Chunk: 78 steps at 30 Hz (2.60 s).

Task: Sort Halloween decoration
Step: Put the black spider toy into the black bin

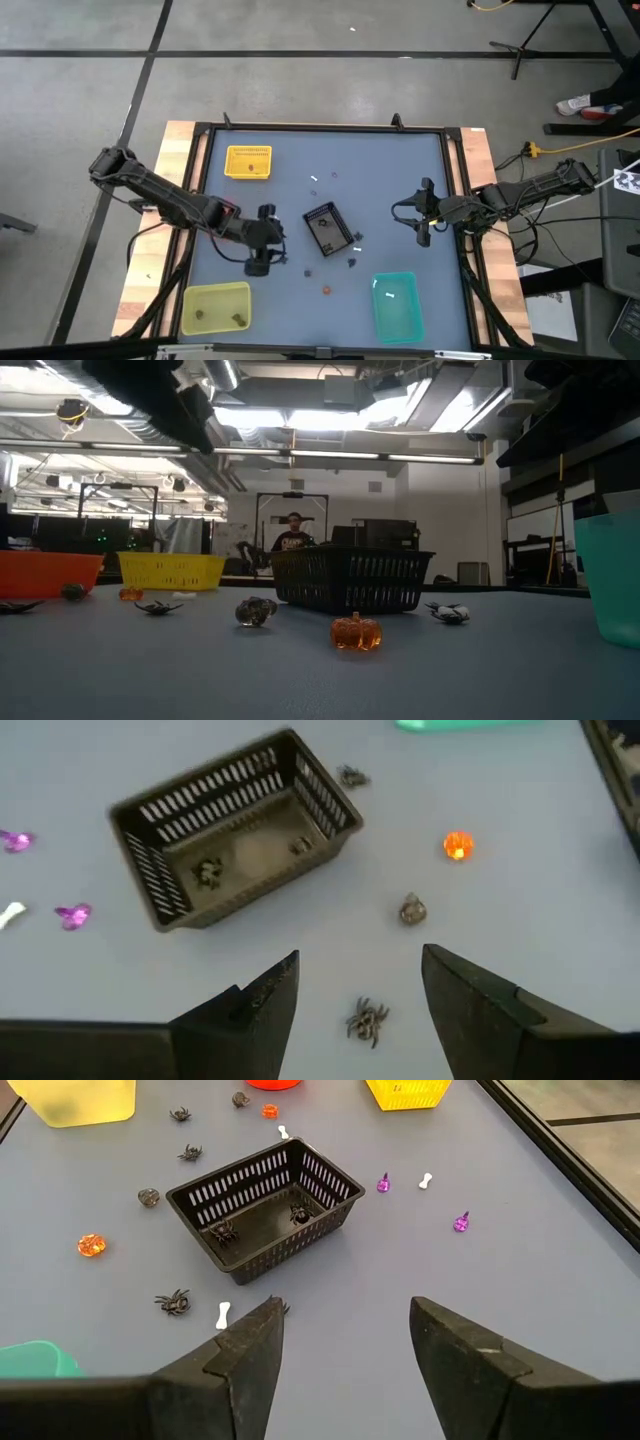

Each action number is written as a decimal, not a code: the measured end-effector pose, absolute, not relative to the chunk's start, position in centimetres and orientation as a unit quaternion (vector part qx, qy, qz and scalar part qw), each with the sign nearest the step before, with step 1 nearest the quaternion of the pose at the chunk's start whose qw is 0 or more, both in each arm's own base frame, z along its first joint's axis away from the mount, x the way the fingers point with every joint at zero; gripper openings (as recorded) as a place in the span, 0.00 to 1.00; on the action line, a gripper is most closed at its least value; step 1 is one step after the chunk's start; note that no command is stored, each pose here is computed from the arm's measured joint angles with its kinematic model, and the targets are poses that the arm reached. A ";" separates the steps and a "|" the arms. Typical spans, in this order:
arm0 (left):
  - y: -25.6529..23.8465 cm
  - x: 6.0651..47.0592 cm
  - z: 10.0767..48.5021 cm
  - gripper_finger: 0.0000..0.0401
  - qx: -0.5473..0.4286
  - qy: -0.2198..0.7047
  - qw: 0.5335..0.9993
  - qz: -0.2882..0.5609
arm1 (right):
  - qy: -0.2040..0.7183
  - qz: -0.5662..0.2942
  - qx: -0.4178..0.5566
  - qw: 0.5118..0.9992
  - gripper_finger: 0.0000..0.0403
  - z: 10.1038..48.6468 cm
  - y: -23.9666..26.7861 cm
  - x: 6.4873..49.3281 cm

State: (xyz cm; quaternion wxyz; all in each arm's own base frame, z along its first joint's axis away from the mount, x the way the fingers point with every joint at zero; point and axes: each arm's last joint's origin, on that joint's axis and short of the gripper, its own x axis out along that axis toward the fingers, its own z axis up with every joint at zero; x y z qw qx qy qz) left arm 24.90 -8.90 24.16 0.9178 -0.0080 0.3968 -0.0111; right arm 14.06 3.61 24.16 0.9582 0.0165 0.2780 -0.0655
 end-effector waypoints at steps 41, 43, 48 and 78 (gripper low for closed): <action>-9.2 28.8 13.7 0.48 0.025 0.564 0.823 -0.066 | 0.278 -0.066 0.017 0.958 0.53 24.2 3.6 14.1; -9.2 28.8 13.7 0.48 0.025 0.564 0.823 -0.066 | 0.278 -0.065 0.017 0.958 0.53 24.2 3.6 14.1; -9.3 28.8 13.6 0.48 0.028 0.566 0.822 -0.067 | 0.278 -0.066 0.017 0.958 0.53 24.2 3.6 14.1; -9.3 28.8 13.2 0.16 0.027 0.574 0.816 -0.068 | 0.278 -0.066 0.017 0.958 0.53 24.2 3.6 14.1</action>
